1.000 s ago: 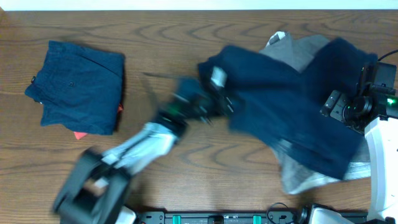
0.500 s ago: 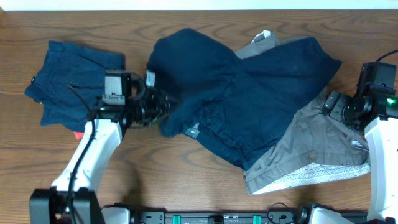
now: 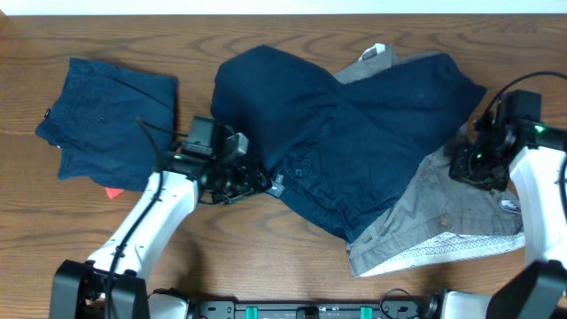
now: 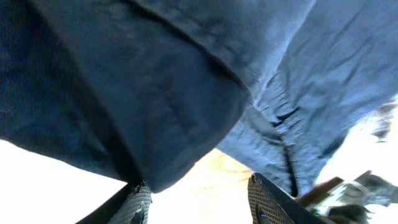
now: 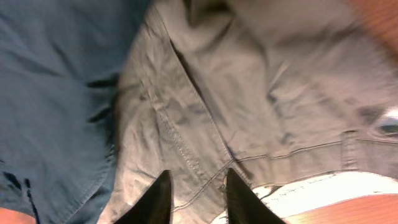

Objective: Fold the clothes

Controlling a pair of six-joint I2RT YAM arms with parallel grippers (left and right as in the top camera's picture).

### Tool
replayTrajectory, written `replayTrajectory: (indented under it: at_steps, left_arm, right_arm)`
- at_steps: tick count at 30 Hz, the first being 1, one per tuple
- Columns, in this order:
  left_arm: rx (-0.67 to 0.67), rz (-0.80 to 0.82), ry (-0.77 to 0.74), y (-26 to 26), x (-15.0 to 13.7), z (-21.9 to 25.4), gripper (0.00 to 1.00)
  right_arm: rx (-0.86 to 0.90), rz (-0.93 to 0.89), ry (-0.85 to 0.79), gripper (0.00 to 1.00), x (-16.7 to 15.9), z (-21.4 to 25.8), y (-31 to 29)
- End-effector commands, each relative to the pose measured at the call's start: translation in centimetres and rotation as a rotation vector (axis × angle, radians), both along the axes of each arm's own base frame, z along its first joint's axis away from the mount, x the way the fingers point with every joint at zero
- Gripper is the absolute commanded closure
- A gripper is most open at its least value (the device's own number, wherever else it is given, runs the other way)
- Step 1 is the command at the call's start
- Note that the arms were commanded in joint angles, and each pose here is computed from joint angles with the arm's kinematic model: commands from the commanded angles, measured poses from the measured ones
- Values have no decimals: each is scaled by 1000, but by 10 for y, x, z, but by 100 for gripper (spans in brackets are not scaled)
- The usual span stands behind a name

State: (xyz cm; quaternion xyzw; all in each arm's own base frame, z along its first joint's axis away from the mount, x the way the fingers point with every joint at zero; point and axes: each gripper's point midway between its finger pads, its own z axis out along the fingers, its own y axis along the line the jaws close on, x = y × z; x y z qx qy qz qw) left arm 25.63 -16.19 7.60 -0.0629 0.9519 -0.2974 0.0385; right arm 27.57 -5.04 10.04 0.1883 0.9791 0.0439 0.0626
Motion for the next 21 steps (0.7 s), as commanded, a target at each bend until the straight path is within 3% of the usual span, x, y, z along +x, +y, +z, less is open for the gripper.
replayTrajectory:
  at_steps: [1, 5, 9, 14, 18, 21]
  left_arm:
    - [81, -52, -72, -8, 1, 0, 48]
    - [167, -65, -108, -14, 0, -6, 49]
    - [233, -31, -164, -3, 10, 1, 57]
    - [290, 102, -365, 22, 51, 55, 57]
    - [206, 140, -501, 14, 68, 97, 57]
    - [124, 100, -477, -7, 59, 100, 57]
  right_arm:
    - [51, 9, 71, 82, -11, -24, 10]
    - [119, 13, 95, 81, -19, -49, 22]
    - [156, 15, 82, 78, -20, -68, 29]
    - [193, 25, 13, 78, -16, -90, 37]
    - [260, 75, -108, 78, -1, -99, 51]
    - [241, 94, -188, 79, 12, -103, 49]
